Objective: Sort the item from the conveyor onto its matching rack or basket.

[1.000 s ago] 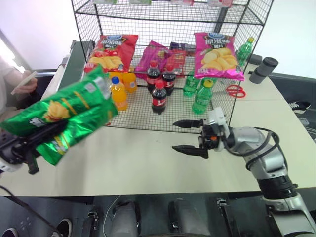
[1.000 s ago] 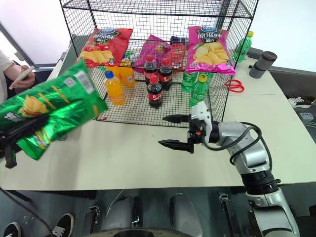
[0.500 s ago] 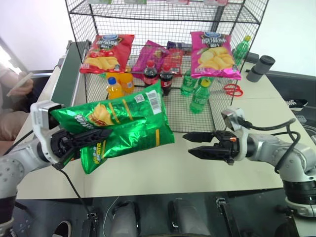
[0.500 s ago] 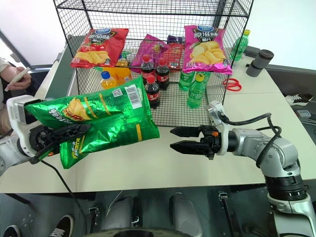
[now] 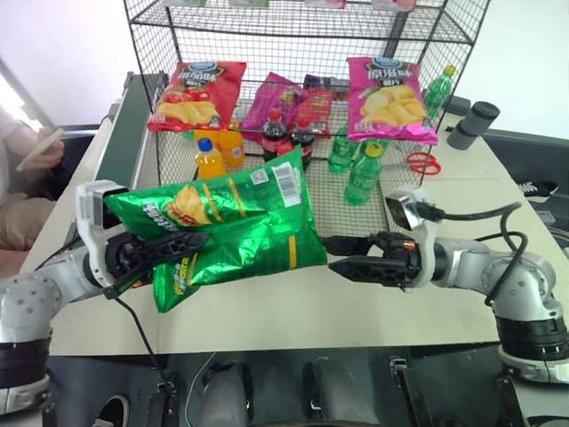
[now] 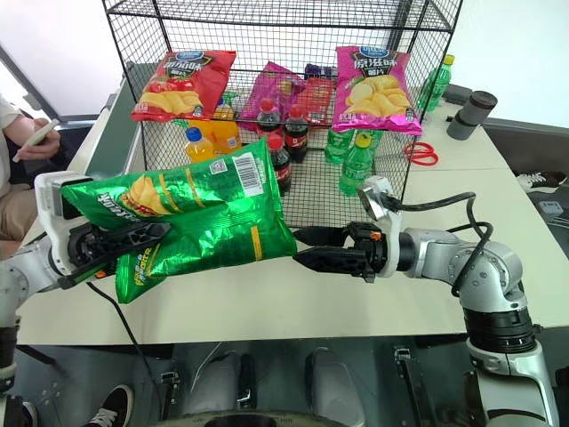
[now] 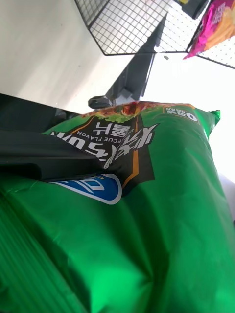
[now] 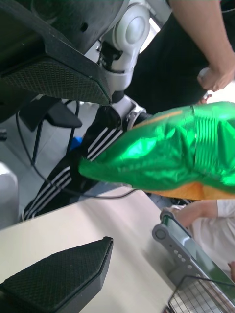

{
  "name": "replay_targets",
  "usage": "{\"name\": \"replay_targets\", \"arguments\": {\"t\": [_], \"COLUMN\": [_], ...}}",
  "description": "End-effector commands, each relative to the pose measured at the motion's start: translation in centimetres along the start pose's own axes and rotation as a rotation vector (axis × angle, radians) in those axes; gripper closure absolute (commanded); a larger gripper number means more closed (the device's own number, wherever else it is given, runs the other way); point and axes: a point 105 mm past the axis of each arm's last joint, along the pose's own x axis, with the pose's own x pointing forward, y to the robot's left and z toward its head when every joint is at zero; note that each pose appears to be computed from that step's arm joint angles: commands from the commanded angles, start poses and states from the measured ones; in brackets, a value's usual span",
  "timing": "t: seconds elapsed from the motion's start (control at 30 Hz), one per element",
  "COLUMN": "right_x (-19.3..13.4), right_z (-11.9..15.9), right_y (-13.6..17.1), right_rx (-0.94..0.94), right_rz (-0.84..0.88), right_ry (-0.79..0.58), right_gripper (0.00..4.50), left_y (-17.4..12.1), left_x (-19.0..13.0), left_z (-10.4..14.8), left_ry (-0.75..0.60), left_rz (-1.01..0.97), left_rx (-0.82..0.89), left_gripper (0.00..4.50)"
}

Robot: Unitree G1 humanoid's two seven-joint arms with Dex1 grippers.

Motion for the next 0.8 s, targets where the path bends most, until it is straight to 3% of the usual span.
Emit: {"name": "replay_targets", "arguments": {"t": [0.03,0.07,0.17,0.4,0.8], "right_x": [0.4,0.5,0.9,1.5,1.2], "right_z": [0.5,0.4,0.4,0.3,1.0], "right_y": [1.2,1.2,1.4,1.2,0.3], "right_rx": [-0.029,-0.025,-0.017,-0.025,-0.065], "right_rz": [0.046,0.049,0.060,0.057,0.021], "right_ry": [0.009,0.009,0.002,0.011,-0.015], "right_gripper": [0.00,0.00,0.88,4.41,4.46], "left_y": [-0.4,-0.3,-0.1,1.1,2.4], "left_x": [0.2,0.1,0.2,0.3,-0.1], "left_z": [-0.1,-0.2,-0.6,-1.2,-1.7], "left_ry": [0.019,0.019,0.028,0.035,0.056], "left_rz": [-0.022,-0.020,-0.019,0.024,0.119], "left_rx": [0.016,0.016,0.017,0.088,0.172], "left_gripper": [4.44,4.44,4.50,4.50,4.50]}}
